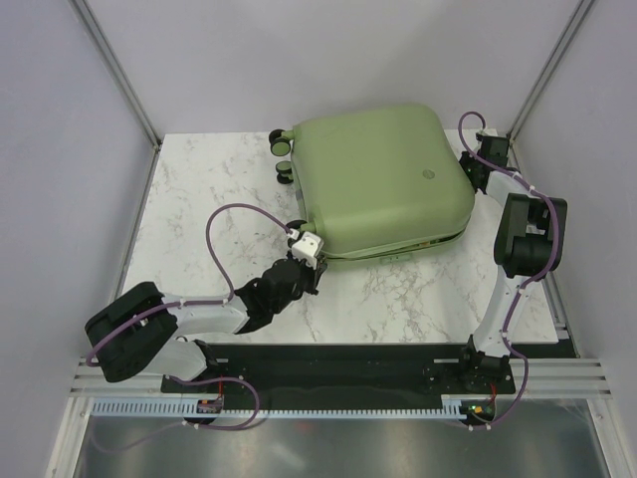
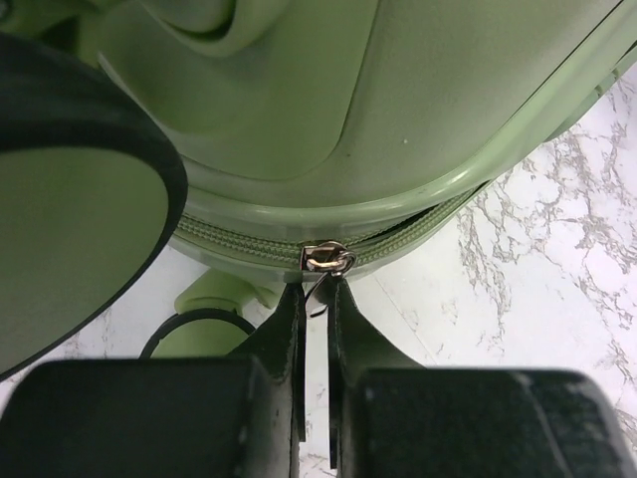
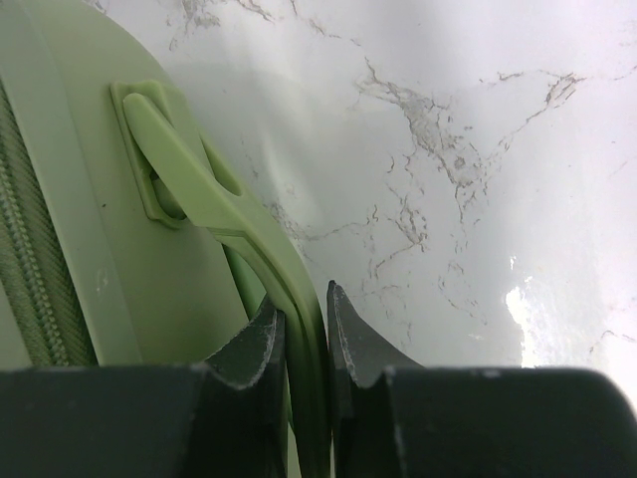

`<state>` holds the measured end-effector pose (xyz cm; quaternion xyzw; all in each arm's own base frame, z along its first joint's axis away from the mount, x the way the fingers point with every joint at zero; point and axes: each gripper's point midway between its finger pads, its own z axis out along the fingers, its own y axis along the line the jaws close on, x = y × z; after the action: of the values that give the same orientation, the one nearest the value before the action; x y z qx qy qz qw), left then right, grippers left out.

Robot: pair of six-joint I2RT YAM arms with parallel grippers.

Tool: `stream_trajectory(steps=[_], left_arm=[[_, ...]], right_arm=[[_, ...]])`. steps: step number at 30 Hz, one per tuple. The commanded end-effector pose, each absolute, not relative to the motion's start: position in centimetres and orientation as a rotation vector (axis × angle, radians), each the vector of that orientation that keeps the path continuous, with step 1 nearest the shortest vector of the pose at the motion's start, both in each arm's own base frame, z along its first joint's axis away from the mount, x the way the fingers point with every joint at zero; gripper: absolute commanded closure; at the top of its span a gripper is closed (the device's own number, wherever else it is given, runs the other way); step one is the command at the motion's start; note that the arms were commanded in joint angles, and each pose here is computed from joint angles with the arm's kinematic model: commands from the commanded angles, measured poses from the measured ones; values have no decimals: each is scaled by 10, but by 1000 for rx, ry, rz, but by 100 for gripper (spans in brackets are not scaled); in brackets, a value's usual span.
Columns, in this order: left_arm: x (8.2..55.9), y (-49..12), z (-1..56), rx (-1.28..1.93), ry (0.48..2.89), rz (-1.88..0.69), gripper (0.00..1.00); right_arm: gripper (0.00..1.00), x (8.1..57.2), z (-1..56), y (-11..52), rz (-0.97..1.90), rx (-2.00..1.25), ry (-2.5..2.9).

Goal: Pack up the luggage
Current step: Zip the luggage at the center of the board.

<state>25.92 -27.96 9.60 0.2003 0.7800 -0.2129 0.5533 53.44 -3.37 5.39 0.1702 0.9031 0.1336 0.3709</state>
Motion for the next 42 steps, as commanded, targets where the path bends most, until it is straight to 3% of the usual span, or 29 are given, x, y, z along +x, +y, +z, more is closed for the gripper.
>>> stream_trajectory(steps=[1, 42], left_arm=[[280, -299, 152, 409, 1673, -556, 97], [156, -411, 224, 765, 1490, -834, 98]], right_arm=[[100, 508, 0, -41, 218, 697, 2432], [100, 498, -15, -28, 207, 748, 2440]])
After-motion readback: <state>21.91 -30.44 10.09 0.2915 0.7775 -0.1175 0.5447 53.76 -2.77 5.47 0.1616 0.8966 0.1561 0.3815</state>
